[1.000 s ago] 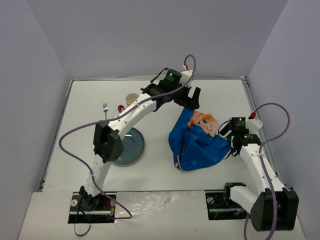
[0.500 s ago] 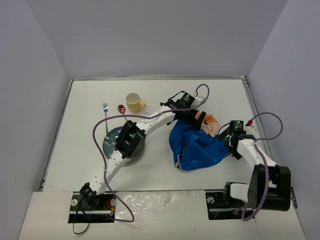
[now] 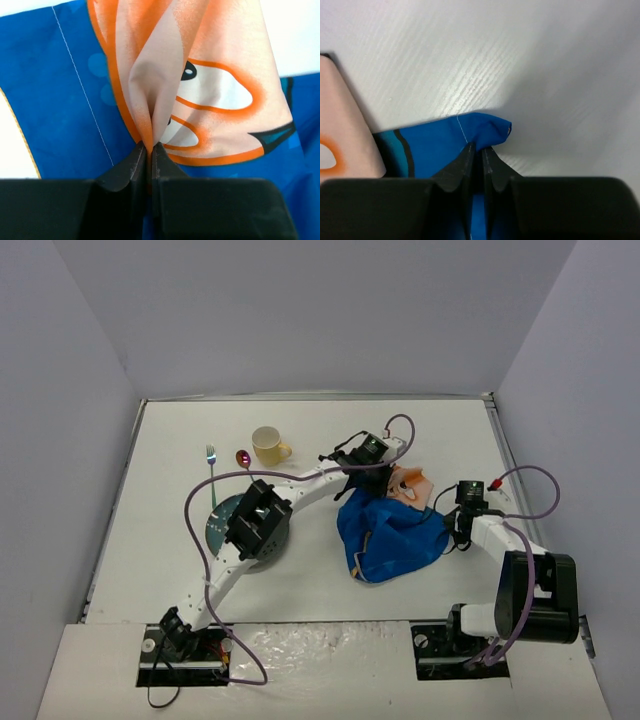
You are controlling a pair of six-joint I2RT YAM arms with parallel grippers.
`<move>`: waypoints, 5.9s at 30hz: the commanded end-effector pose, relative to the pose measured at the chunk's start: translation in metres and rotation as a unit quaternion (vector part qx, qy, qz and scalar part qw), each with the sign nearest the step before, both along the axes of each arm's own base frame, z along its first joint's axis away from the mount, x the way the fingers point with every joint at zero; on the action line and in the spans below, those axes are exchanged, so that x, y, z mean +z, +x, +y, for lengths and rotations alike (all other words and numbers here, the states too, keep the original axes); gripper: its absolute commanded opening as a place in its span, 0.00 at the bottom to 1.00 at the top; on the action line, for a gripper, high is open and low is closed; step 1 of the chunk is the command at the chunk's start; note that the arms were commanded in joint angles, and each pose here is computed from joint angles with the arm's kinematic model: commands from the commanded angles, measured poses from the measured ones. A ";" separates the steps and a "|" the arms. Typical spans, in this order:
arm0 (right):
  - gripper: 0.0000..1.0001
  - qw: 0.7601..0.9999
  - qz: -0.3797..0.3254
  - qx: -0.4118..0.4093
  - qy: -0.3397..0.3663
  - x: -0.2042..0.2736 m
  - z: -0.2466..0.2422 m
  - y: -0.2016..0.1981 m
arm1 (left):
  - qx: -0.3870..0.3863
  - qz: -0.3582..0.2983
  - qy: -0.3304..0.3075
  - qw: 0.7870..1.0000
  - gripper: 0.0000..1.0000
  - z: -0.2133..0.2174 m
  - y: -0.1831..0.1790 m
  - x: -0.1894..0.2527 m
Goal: Set the dinner table for one person
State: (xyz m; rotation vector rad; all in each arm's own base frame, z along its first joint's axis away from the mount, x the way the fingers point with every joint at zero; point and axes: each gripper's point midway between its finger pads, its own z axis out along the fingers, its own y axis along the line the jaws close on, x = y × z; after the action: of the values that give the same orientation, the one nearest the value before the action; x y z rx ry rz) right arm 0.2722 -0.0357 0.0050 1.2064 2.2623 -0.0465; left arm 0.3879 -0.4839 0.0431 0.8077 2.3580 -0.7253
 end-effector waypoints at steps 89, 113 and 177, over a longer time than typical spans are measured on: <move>0.00 0.976 0.008 0.162 -0.145 0.032 -0.093 0.224 | 0.247 0.017 0.126 0.961 0.97 0.191 -0.003 0.029; 0.00 0.972 -0.028 0.180 -0.147 0.055 -0.091 0.226 | 0.240 0.069 0.160 0.955 0.82 0.214 -0.020 -0.010; 0.00 0.883 -0.320 0.124 -0.319 0.389 -0.062 0.151 | 0.231 -0.188 -0.016 0.955 0.00 0.209 -0.090 0.247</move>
State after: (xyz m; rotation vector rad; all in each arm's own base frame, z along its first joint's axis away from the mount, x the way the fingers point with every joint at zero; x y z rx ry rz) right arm 0.3888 -0.1099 0.4447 0.4669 1.5478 -0.2569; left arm 0.2709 -0.2610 0.3392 0.3624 1.9616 -0.3349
